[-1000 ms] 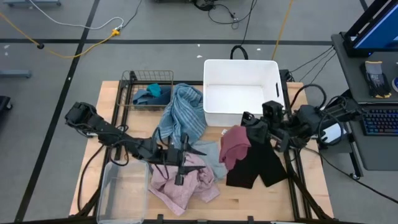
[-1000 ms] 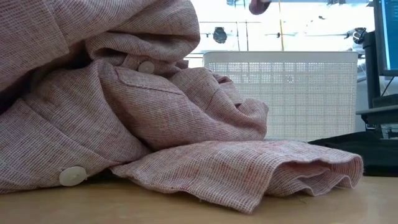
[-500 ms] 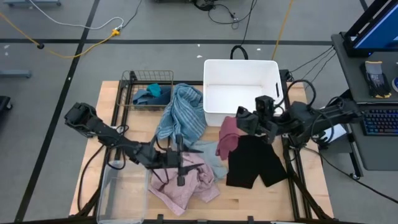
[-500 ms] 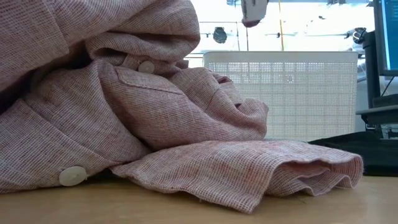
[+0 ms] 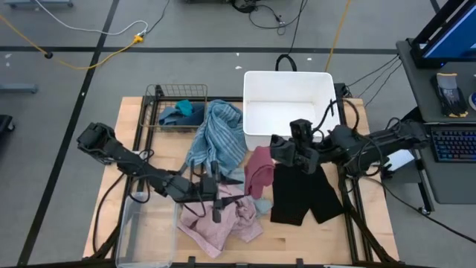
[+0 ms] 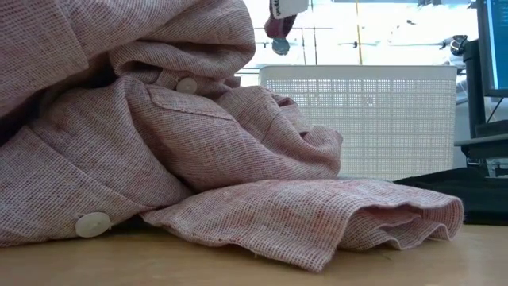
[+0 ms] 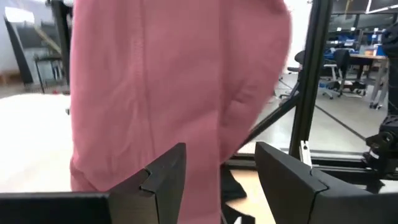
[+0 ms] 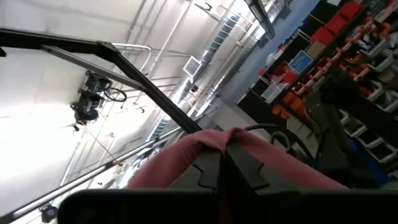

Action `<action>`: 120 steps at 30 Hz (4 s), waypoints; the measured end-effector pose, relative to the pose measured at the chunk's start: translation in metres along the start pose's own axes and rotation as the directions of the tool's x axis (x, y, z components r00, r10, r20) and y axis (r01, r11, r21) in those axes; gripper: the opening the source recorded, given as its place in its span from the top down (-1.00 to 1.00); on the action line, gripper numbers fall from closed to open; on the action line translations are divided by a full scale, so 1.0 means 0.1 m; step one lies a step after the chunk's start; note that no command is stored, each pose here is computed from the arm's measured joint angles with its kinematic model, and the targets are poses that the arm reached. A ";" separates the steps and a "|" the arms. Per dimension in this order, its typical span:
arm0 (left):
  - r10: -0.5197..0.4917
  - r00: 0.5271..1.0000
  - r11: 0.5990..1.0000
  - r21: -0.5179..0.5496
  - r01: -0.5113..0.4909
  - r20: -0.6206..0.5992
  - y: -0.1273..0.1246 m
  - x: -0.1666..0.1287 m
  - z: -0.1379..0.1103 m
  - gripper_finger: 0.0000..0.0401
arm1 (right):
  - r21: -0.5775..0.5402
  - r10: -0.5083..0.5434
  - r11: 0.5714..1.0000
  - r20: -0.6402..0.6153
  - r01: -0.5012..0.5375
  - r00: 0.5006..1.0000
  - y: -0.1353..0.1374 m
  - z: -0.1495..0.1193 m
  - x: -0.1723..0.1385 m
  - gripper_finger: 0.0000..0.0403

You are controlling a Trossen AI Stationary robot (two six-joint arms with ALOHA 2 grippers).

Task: Pick & Place Cloths
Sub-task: Put the pink boxers into the transparent bin

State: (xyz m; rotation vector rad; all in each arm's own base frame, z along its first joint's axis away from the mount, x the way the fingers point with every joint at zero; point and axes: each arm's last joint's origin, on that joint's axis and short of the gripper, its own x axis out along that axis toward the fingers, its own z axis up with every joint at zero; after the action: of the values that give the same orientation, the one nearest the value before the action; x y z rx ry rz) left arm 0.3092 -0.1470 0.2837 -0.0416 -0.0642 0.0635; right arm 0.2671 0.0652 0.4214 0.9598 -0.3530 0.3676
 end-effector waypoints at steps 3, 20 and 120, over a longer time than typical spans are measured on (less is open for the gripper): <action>0.003 1.000 0.999 -0.054 -0.004 -0.016 0.01 0.00 -0.02 0.01 | 0.000 -0.013 1.000 -0.010 0.013 1.000 -0.05 -0.04 0.03 1.00; -0.006 1.000 0.999 -0.039 0.007 0.027 -0.02 -0.01 0.03 0.01 | -0.071 -0.030 0.997 -0.048 0.026 0.998 -0.18 -0.03 0.07 1.00; 0.502 0.865 0.865 -0.025 -0.501 0.002 -0.08 0.28 0.28 0.02 | -0.169 -0.082 0.983 -0.056 0.071 0.995 -0.25 -0.19 0.12 1.00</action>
State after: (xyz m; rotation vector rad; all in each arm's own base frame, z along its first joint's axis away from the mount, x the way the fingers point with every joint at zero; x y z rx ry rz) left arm 0.3355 -0.1517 0.3136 -0.0816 -0.0610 0.5880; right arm 0.2910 0.0702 0.3988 0.7935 -0.2842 0.2926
